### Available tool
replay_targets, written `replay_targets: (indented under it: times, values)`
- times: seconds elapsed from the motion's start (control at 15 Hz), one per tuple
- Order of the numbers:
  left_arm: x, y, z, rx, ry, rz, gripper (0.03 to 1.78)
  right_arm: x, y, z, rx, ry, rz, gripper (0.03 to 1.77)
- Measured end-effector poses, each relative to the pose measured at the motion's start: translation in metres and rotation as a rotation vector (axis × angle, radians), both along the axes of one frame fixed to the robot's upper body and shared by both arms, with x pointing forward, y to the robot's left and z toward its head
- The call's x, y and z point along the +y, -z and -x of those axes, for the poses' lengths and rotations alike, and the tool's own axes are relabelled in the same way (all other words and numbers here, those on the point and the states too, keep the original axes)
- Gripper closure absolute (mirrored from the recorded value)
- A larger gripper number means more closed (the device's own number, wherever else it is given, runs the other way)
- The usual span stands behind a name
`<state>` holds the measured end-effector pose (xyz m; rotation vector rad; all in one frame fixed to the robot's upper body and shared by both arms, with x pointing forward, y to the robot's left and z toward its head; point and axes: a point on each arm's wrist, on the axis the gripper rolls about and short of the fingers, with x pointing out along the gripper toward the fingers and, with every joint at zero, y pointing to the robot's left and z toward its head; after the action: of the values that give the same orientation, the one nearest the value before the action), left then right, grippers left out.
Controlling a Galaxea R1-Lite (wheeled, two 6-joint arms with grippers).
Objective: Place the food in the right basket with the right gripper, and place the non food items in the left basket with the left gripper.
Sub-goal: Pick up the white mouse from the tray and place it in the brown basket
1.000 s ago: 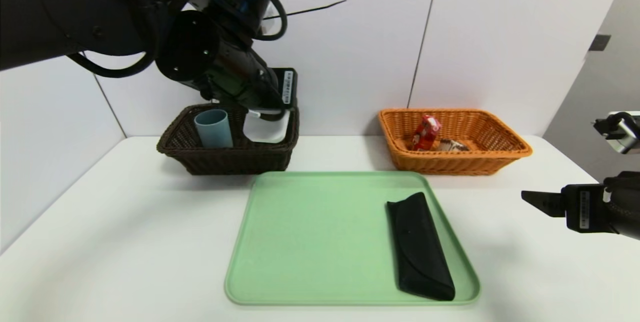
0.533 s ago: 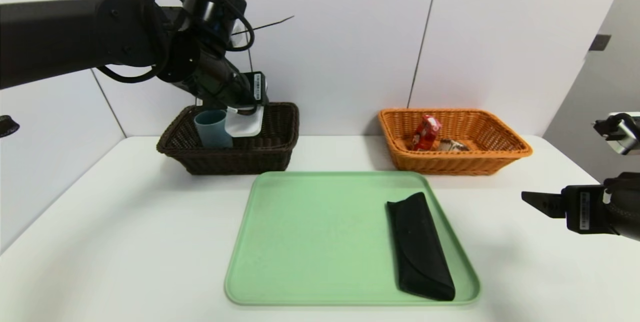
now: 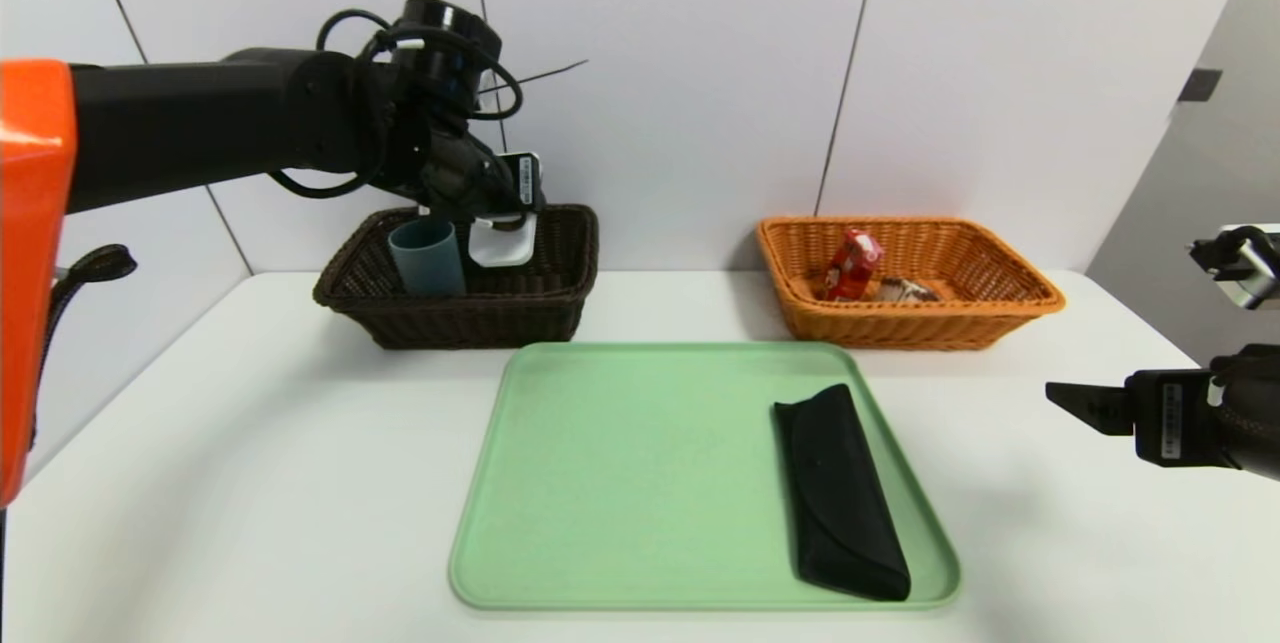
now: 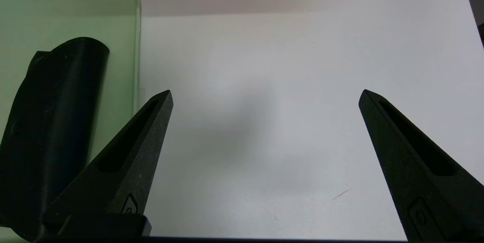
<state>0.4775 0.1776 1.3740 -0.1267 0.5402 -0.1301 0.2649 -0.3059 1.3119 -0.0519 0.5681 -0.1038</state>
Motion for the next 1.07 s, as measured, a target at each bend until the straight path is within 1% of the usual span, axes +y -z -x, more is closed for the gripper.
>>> replay_targets:
  times: [0.13, 0.27, 0.4, 0.53, 0.73, 1.07]
  values:
    - [0.001, 0.016, -0.012, 0.028, -0.01, -0.018, 0.81, 0.0, 0.001, 0.0, 0.003, 0.001, -0.001, 0.1]
    - [0.002, 0.03, -0.024, 0.03, -0.01, -0.038, 0.81, 0.0, 0.001, -0.001, 0.005, 0.002, 0.0, 0.1]
    - [0.003, 0.042, -0.036, 0.023, -0.018, -0.041, 0.81, 0.0, 0.001, -0.001, 0.007, 0.001, 0.0, 0.1]
    - [0.005, 0.055, -0.045, 0.033, -0.026, -0.051, 0.81, 0.0, 0.002, -0.001, 0.009, 0.002, 0.001, 0.1]
    - [0.005, 0.068, -0.053, 0.049, -0.028, -0.059, 0.81, 0.0, 0.003, -0.001, 0.014, 0.003, 0.002, 0.1]
    - [0.005, 0.081, -0.06, 0.069, -0.035, -0.066, 0.81, 0.0, 0.004, -0.001, 0.016, 0.004, 0.002, 0.1]
